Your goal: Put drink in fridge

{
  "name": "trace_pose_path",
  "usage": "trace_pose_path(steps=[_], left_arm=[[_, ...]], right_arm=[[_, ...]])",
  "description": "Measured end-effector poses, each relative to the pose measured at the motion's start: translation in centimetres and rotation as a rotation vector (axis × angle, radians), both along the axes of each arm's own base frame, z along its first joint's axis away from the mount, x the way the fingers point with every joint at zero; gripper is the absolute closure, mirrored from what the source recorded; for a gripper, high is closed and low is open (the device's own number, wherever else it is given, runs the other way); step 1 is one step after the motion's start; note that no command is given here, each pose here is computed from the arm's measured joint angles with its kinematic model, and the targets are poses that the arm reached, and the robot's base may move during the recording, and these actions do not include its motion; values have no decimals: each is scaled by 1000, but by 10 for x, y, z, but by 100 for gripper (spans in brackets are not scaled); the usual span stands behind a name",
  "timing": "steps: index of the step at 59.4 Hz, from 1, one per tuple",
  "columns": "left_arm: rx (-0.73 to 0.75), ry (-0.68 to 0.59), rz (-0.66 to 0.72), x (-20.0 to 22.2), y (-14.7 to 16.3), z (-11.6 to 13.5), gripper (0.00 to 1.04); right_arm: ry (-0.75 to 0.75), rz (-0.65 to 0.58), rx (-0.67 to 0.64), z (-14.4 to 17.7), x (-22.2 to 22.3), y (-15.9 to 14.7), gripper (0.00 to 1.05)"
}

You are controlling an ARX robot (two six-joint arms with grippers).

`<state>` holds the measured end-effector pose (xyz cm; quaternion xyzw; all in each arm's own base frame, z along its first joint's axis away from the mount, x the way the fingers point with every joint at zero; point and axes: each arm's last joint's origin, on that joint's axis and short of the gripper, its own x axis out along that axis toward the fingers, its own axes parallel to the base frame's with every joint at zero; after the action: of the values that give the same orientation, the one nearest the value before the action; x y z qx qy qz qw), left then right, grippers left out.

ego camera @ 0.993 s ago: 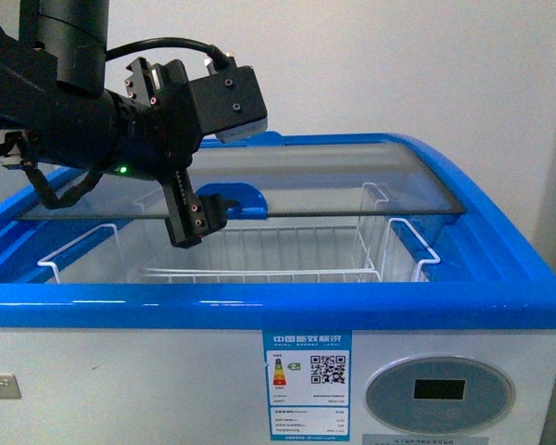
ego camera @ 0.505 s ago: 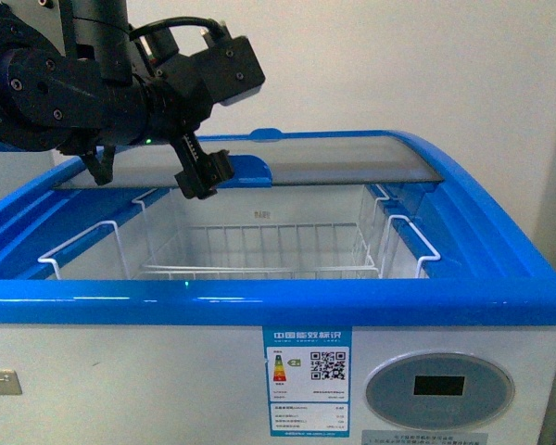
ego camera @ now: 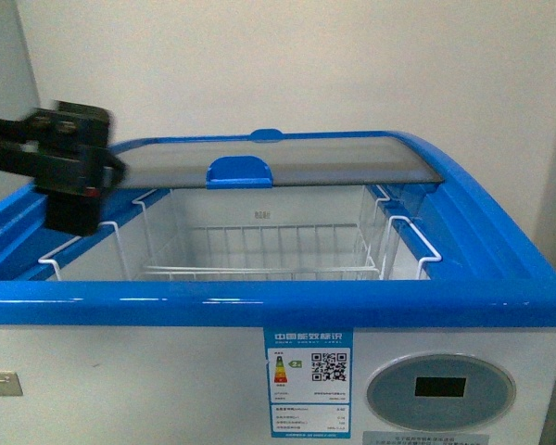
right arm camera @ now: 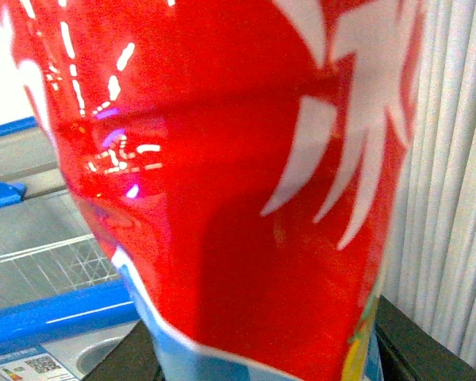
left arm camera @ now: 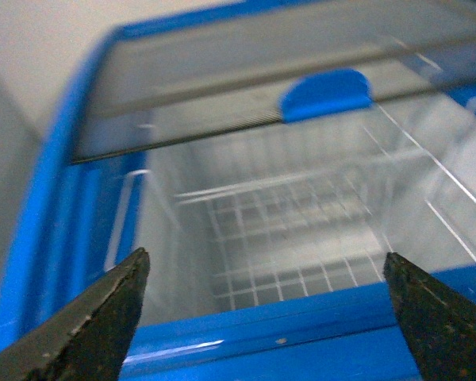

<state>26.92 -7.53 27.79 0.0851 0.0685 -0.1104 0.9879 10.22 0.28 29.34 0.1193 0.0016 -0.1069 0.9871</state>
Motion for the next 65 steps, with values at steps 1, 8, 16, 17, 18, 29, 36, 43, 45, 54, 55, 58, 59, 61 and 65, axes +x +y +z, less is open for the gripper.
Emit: trace_pose_path(steps=[1, 8, 16, 17, 18, 29, 36, 43, 45, 54, 55, 58, 59, 61, 65], left_arm=[[-46, -59, 86, -15, 8, -5, 21], [-129, -142, 189, -67, 42, -31, 39], [-145, -126, 228, -104, 60, -64, 55], [-149, -126, 223, -108, 61, -68, 58], [-150, -127, 221, -110, 61, -69, 60], [-161, -129, 196, -121, 71, -80, 83], [-162, -138, 223, -126, 75, -83, 97], [-166, -137, 216, -131, 75, -88, 102], [-166, -136, 216, -133, 75, -89, 102], [-166, -135, 217, -139, 75, -96, 102], [-166, -135, 217, -140, 75, -96, 102], [-166, -134, 217, -142, 75, -97, 102], [-166, -135, 217, -142, 75, -98, 102], [-166, -136, 217, -143, 75, -98, 102], [-166, -137, 217, -145, 75, -99, 102]], right_arm=[[0, 0, 0, 0, 0, 0, 64], [113, 83, -21, 2, 1, -1, 64], [321, 237, -57, 6, 0, -4, 64], [331, 251, -62, 6, 1, -5, 64], [349, 277, -78, 6, 4, -5, 64], [322, 432, -244, 24, 34, -2, 64], [259, 474, -419, 51, 66, 3, 64], [215, 589, -673, 72, 110, 21, 64], [219, 624, -723, 73, 119, 25, 64], [351, 891, -1138, 47, 196, 59, 64], [357, 896, -1160, 46, 201, 60, 64], [373, 900, -1262, 42, 223, 68, 64], [375, 899, -1272, 42, 228, 70, 64], [380, 899, -1315, 42, 240, 73, 64], [382, 895, -1361, 42, 254, 78, 64]])
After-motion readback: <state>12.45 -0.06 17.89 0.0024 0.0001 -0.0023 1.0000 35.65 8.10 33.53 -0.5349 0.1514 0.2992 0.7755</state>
